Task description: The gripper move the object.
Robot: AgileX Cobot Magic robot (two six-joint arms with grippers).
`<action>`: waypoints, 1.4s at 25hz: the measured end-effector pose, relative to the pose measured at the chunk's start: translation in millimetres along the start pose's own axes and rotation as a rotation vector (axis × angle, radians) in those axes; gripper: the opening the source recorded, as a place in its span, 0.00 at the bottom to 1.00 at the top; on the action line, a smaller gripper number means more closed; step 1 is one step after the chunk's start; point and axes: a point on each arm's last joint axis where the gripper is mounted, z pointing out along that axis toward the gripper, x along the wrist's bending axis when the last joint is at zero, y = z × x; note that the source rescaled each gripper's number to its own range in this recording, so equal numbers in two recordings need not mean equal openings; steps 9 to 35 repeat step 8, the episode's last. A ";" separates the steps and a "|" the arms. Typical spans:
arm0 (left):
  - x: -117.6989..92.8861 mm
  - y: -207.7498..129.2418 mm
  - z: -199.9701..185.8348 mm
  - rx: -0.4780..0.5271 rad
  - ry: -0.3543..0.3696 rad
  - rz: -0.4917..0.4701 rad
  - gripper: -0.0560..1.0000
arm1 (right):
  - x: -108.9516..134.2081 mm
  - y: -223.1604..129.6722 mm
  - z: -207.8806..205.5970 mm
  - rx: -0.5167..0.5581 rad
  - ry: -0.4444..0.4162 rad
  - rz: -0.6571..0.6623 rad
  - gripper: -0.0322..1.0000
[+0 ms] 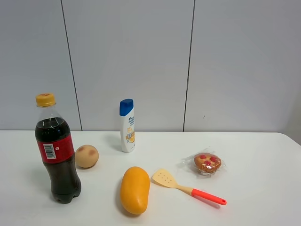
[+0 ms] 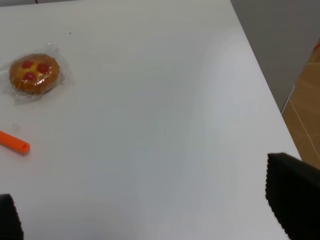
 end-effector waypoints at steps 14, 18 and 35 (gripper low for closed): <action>0.0 0.0 0.0 0.000 0.000 0.000 1.00 | 0.0 0.0 0.0 0.000 0.000 0.000 1.00; 0.0 0.0 0.0 0.000 0.000 0.000 1.00 | 0.0 0.0 0.0 0.000 0.000 0.000 1.00; 0.0 0.0 0.0 0.000 0.000 0.000 1.00 | 0.0 0.0 0.0 0.000 0.000 0.000 1.00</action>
